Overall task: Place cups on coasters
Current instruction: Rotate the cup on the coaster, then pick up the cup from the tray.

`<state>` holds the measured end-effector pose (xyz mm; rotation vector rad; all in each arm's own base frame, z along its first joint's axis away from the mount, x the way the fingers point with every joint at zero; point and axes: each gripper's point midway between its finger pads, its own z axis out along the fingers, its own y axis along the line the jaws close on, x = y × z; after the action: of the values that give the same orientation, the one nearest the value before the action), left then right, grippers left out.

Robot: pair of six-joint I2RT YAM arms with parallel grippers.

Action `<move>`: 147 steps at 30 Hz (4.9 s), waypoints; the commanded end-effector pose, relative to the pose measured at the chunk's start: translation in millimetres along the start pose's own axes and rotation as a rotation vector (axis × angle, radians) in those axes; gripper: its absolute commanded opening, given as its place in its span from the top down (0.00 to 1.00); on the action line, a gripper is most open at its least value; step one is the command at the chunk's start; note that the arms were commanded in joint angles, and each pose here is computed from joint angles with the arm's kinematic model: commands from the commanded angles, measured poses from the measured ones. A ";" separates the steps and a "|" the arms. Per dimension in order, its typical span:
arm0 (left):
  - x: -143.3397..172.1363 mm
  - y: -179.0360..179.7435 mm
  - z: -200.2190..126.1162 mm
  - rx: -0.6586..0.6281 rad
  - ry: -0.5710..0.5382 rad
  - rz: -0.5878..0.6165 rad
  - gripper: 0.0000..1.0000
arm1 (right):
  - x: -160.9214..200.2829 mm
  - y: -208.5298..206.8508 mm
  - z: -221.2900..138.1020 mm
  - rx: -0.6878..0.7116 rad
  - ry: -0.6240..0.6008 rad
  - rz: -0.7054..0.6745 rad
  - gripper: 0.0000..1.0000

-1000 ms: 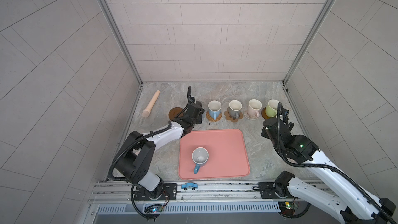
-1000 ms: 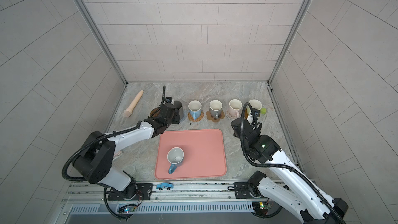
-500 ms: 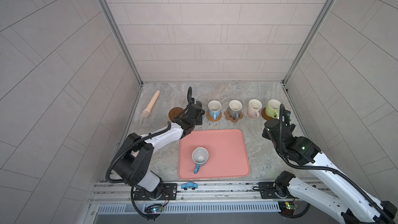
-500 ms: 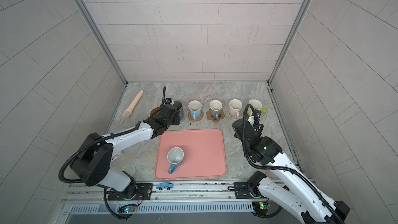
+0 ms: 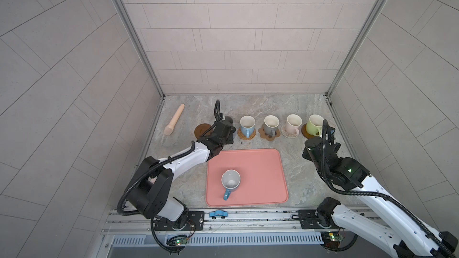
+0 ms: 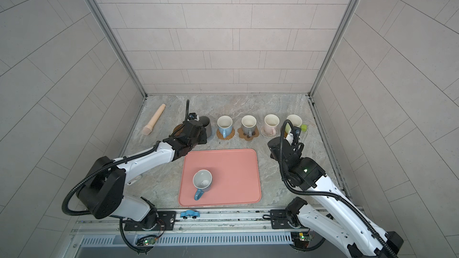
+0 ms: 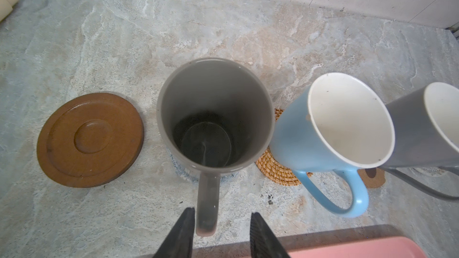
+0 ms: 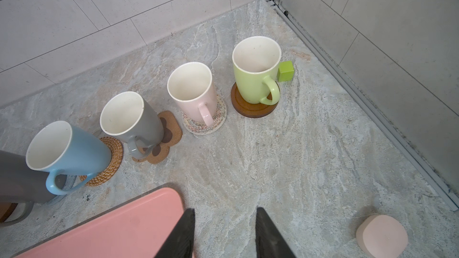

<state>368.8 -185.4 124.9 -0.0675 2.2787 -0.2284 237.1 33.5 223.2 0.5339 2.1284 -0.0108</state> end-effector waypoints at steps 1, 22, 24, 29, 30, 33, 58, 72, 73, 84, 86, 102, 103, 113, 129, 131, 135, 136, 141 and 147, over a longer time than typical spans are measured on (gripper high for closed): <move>1.2 -1.9 -6.0 0.011 0.005 -0.024 0.57 | -0.9 -6.5 -0.4 0.019 -0.015 0.018 0.57; 2.1 -8.0 -8.0 0.045 0.017 -0.057 0.57 | -0.9 -9.8 -3.0 0.016 -0.020 0.026 0.57; 3.1 -7.8 -8.1 0.046 0.020 -0.059 0.57 | -1.2 -9.8 -3.2 0.013 -0.022 0.028 0.57; 2.5 -8.9 -9.1 0.053 0.018 -0.068 0.57 | -1.3 -9.5 -3.8 0.010 -0.023 0.029 0.57; 1.7 -9.5 -9.6 0.056 0.016 -0.070 0.57 | -1.5 -9.6 -4.0 0.010 -0.023 0.029 0.57; -0.3 -8.3 -11.6 0.051 0.009 -0.071 0.57 | -1.6 -9.6 -4.1 0.010 -0.023 0.030 0.57; -9.8 21.3 -154.4 0.121 0.054 0.034 0.54 | 3.6 -2.5 5.0 0.005 -0.014 0.019 0.57; 66.5 13.3 -211.3 0.146 0.241 0.172 0.54 | 15.3 25.7 22.6 -0.027 0.070 0.004 0.57; 71.4 12.7 -214.3 0.155 0.254 0.182 0.54 | 15.4 26.6 22.6 -0.029 0.071 0.004 0.57; 141.3 -3.9 -241.3 0.270 0.439 0.316 0.54 | 17.6 27.4 24.2 -0.031 0.077 0.006 0.57; 149.1 -5.5 -241.3 0.263 0.458 0.322 0.53 | 18.2 26.6 24.0 -0.029 0.080 0.006 0.57; 197.0 -14.0 -222.7 0.174 0.632 0.378 0.46 | 23.6 19.8 23.7 -0.024 0.081 0.015 0.57; 198.5 -16.2 -221.3 0.173 0.636 0.380 0.45 | 24.1 19.5 23.3 -0.024 0.082 0.015 0.57; 210.2 -16.8 -201.5 0.106 0.635 0.406 0.44 | 29.1 5.7 21.5 0.003 0.073 0.033 0.57; 217.4 -14.3 -175.7 0.025 0.638 0.401 0.59 | 32.6 -6.4 18.1 0.017 0.062 0.053 0.57; 217.5 -13.4 -173.6 0.015 0.635 0.401 0.64 | 33.0 -6.1 18.8 0.020 0.063 0.053 0.57; 216.4 -11.3 -169.5 -0.002 0.630 0.406 0.70 | 32.7 -5.7 18.7 0.019 0.063 0.053 0.57; 216.7 -10.7 -168.5 -0.006 0.632 0.407 0.71 | 32.7 -5.7 18.8 0.019 0.063 0.053 0.57; 215.9 -7.7 -165.2 -0.014 0.632 0.405 0.76 | 32.3 -5.6 18.7 0.019 0.063 0.053 0.57; 211.6 -5.0 -162.2 -0.018 0.620 0.407 0.84 | 31.7 -5.3 18.9 0.021 0.062 0.052 0.57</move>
<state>101.0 -200.5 74.9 0.5304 2.8634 -0.0532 236.1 43.3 187.3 0.5851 2.1849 0.0470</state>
